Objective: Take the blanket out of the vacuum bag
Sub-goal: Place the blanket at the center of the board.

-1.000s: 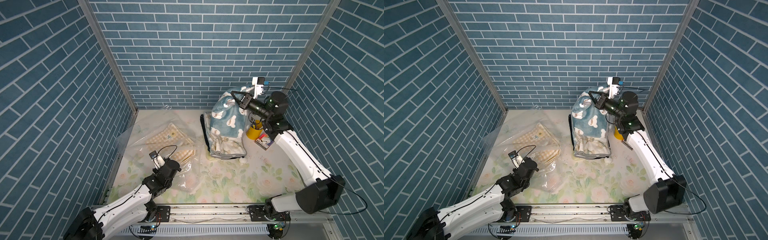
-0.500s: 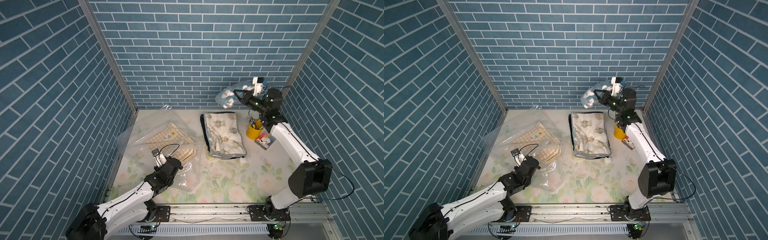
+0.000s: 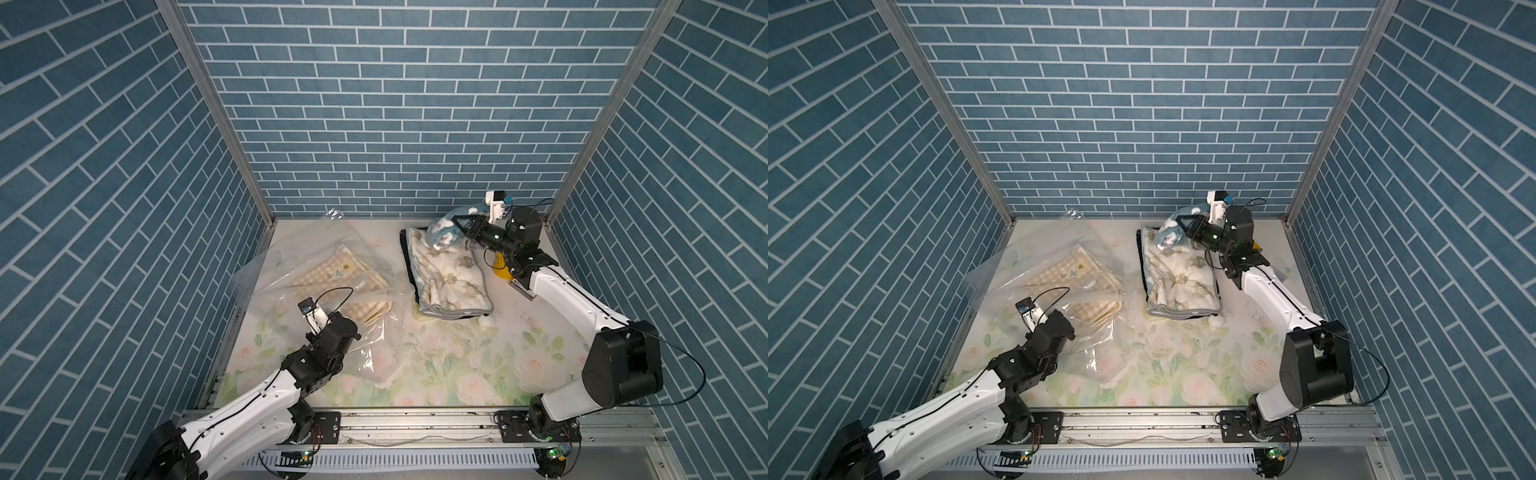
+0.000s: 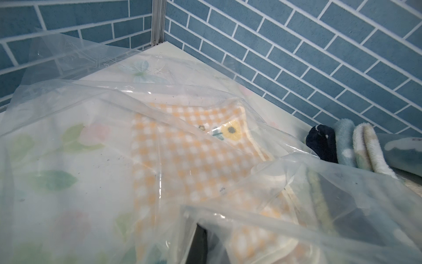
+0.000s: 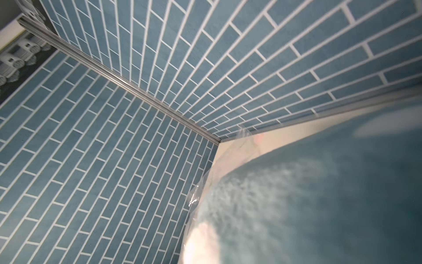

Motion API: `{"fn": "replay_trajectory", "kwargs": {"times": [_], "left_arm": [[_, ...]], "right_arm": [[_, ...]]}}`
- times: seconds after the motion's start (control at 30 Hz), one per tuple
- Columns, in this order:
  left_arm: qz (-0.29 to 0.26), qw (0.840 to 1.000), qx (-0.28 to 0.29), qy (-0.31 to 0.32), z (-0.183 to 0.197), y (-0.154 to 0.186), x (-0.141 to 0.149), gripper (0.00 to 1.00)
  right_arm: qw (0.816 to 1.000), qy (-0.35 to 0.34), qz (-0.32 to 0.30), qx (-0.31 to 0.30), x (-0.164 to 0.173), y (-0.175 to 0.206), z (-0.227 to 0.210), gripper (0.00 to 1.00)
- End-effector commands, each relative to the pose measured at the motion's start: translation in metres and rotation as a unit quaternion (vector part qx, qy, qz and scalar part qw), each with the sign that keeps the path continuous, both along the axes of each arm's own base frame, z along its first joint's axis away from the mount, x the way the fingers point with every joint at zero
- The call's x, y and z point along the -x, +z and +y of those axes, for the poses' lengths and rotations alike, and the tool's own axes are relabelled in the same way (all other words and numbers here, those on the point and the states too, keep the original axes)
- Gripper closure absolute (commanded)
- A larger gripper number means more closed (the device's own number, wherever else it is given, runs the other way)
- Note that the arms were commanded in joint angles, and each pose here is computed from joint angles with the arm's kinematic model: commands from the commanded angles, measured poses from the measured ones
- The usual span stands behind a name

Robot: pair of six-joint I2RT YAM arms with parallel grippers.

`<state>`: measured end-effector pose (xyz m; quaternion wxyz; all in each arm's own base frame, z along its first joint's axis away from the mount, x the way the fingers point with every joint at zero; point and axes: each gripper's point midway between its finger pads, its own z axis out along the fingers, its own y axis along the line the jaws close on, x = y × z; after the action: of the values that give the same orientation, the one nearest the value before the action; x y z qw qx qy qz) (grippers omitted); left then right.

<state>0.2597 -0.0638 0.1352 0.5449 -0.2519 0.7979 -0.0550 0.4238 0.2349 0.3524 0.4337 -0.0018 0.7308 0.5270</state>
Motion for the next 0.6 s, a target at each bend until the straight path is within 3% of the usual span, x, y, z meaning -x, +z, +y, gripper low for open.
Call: {"fn": "replay_trajectory", "kwargs": {"times": [0.0, 0.07, 0.17, 0.37, 0.57], "left_arm": [[0.005, 1.000, -0.006, 0.004, 0.003, 0.000, 0.002, 1.00], [0.004, 1.000, -0.006, 0.004, 0.004, 0.002, 0.001, 1.00], [0.000, 1.000, 0.001, 0.002, 0.003, 0.002, 0.002, 1.00], [0.004, 1.000, 0.006, -0.006, 0.001, -0.006, 0.004, 1.00], [0.004, 1.000, 0.002, -0.004, 0.004, -0.005, 0.005, 1.00]], "right_arm": [[0.997, -0.001, -0.070, -0.013, -0.003, 0.059, -0.006, 1.00], [0.997, 0.001, -0.076, -0.017, 0.003, 0.069, -0.008, 1.00], [0.997, 0.014, -0.061, -0.038, 0.028, 0.054, -0.009, 1.00], [0.997, 0.068, 0.045, -0.018, 0.100, -0.067, 0.005, 1.00], [0.992, 0.078, 0.094, -0.025, 0.166, -0.113, -0.002, 1.00]]}}
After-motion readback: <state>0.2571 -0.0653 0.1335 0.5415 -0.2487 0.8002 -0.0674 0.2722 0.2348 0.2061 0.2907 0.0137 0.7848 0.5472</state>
